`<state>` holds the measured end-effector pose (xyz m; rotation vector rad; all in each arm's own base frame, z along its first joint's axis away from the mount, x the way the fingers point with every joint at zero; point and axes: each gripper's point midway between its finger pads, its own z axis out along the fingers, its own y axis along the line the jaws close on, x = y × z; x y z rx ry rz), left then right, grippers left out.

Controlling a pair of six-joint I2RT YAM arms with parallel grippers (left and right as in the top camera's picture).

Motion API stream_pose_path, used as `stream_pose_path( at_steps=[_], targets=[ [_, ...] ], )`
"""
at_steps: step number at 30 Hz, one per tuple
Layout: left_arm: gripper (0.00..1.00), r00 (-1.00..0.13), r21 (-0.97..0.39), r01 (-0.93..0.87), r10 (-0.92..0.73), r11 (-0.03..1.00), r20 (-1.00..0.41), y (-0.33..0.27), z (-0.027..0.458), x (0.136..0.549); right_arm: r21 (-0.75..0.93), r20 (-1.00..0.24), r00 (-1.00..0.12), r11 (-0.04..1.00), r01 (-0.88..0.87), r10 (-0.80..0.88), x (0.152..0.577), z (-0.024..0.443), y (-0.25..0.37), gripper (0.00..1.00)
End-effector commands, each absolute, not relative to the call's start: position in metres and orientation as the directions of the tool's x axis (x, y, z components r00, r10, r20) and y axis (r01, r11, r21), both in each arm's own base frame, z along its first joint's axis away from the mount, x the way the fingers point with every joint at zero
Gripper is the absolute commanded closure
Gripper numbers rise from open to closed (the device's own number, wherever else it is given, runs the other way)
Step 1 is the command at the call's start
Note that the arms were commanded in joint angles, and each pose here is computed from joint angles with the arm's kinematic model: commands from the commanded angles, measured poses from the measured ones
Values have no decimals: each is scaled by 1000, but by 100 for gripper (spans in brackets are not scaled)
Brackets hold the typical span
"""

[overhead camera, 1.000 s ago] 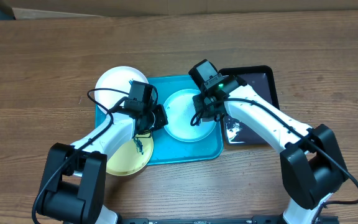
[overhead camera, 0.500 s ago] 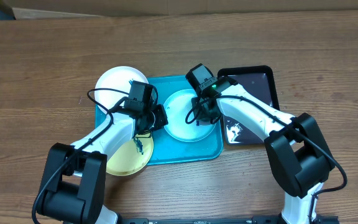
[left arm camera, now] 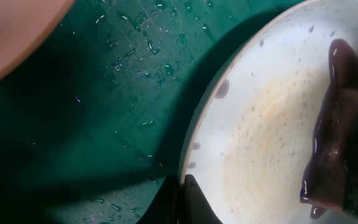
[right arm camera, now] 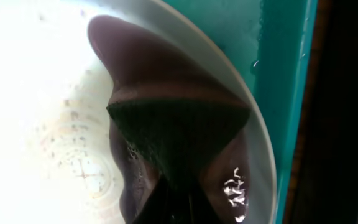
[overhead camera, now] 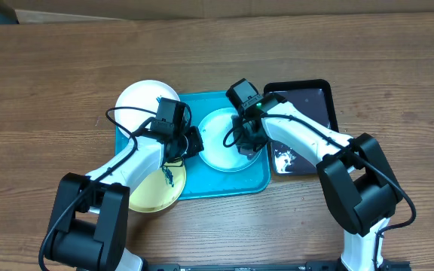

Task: Clean dirty plates on tray and stack at the side
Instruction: 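Scrub the blue plate's surface with the sponge in the right gripper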

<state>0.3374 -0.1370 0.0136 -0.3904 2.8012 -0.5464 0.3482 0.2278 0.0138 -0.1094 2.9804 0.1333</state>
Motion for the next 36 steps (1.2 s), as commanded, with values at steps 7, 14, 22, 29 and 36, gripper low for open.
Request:
stream_pose_path(
  at_steps=[7, 14, 22, 29, 36],
  targets=[
    [96, -930, -374, -211, -303, 903, -207, -135, 9, 337, 178, 34, -999, 984, -9, -15, 310, -15, 241, 96],
    [96, -930, -370, -212, -303, 904, -209, -135, 9, 338, 218, 45, -999, 975, 28, 18, 310, -14, 251, 96],
    [96, -929, -368, -212, -304, 905, -211, -134, 8, 338, 223, 53, -998, 973, 52, 42, 301, -20, 259, 96],
    [96, -929, -368, -213, -304, 905, -211, -134, 8, 338, 280, 21, -1000, 960, 18, 12, 298, -17, 286, 96],
    [96, -932, -364, -199, -290, 910, -216, -134, 8, 338, 356, -52, -999, 934, -9, 11, 307, -9, 318, 96]
  ],
)
